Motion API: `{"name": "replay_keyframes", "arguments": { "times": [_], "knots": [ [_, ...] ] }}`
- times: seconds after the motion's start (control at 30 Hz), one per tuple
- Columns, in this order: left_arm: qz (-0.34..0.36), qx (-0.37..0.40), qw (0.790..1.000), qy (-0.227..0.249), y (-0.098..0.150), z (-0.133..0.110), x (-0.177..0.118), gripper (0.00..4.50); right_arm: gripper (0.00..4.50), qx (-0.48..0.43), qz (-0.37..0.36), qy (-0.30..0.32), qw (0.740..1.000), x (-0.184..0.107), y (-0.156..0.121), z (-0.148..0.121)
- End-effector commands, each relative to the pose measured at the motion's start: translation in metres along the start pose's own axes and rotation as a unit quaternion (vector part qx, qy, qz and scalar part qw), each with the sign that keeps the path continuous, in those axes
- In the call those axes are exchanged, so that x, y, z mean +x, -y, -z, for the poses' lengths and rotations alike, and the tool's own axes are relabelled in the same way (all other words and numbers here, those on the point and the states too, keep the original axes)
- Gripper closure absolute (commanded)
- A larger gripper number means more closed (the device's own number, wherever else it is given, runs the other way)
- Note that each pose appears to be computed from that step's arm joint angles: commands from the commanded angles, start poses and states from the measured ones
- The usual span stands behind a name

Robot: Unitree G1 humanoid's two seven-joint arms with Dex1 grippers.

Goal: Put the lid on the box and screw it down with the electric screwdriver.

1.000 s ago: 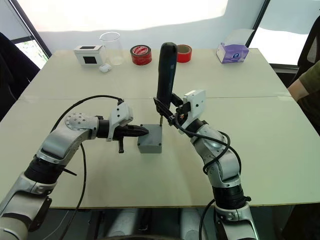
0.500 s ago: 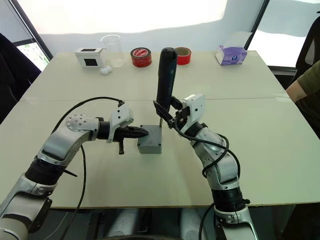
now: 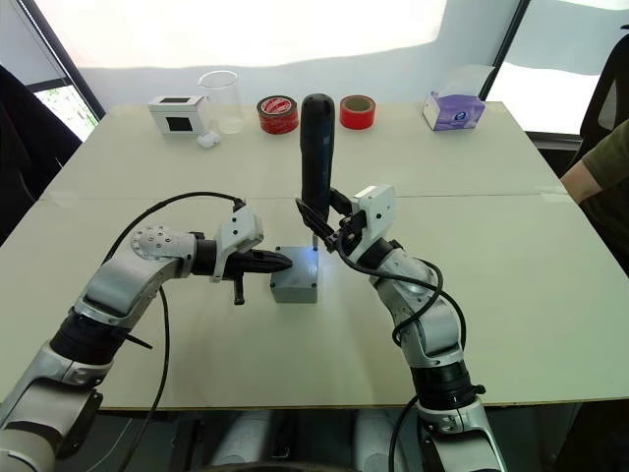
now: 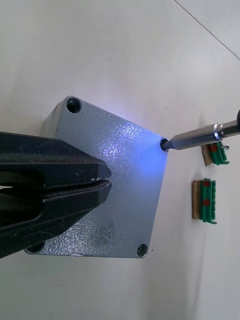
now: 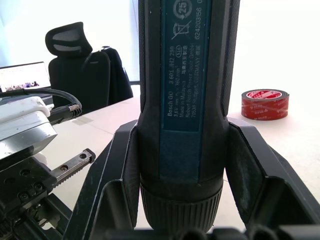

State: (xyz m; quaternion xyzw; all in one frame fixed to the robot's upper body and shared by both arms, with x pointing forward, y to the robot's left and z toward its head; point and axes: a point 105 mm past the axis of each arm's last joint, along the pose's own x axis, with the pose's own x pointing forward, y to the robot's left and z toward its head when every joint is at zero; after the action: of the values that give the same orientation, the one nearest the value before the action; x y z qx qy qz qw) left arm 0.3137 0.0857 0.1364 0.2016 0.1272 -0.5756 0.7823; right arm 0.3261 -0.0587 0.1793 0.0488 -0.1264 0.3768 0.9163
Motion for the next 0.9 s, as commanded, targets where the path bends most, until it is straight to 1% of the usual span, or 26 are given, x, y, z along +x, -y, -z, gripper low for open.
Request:
{"name": "replay_keyframes", "arguments": {
  "times": [0.03, 0.27, 0.43, 0.5, 0.6, 0.67, 0.7, 0.8, 0.83, 0.87, 0.9],
  "knots": [
    [0.008, 0.003, 1.0, -0.005, 0.004, 0.0, 0.003, 4.5, 2.7, 0.03, 0.005, -0.072, 0.997, -0.007, -0.001, 0.041],
    [0.009, 0.004, 1.0, -0.005, 0.004, 0.0, 0.003, 4.5, 2.7, 0.025, 0.001, -0.068, 0.997, -0.006, -0.003, 0.038],
    [0.011, 0.001, 1.0, -0.003, 0.006, 0.0, 0.005, 4.5, 2.7, 0.019, -0.001, -0.057, 0.998, -0.003, -0.002, 0.03],
    [0.011, 0.001, 1.0, -0.003, 0.006, 0.0, 0.005, 4.5, 2.7, 0.003, -0.01, -0.047, 0.999, 0.002, -0.004, 0.02],
    [0.01, 0.004, 1.0, -0.008, 0.005, 0.001, 0.004, 4.5, 2.7, -0.007, -0.022, -0.016, 1.0, 0.012, -0.007, -0.007],
    [0.012, 0.005, 1.0, -0.004, 0.005, -0.003, 0.004, 4.5, 2.7, -0.013, -0.04, 0.016, 0.999, 0.019, -0.012, -0.039],
    [0.012, 0.005, 1.0, -0.002, 0.005, -0.005, 0.003, 4.5, 2.7, -0.015, -0.045, 0.024, 0.999, 0.021, -0.013, -0.048],
    [0.014, 0.003, 1.0, 0.003, 0.007, -0.007, 0.002, 4.5, 2.7, -0.055, -0.054, 0.023, 0.997, 0.022, -0.016, -0.072],
    [0.01, 0.003, 1.0, 0.005, 0.007, -0.008, 0.001, 4.5, 2.7, -0.059, -0.044, 0.037, 0.997, 0.024, -0.013, -0.091],
    [0.007, -0.008, 1.0, 0.02, 0.007, -0.012, 0.0, 4.5, 2.7, -0.055, -0.027, 0.058, 0.996, 0.025, -0.009, -0.115],
    [0.005, -0.018, 0.999, 0.038, 0.006, -0.017, -0.002, 4.5, 2.7, -0.047, -0.008, 0.071, 0.996, 0.025, -0.005, -0.132]
  ]
}}
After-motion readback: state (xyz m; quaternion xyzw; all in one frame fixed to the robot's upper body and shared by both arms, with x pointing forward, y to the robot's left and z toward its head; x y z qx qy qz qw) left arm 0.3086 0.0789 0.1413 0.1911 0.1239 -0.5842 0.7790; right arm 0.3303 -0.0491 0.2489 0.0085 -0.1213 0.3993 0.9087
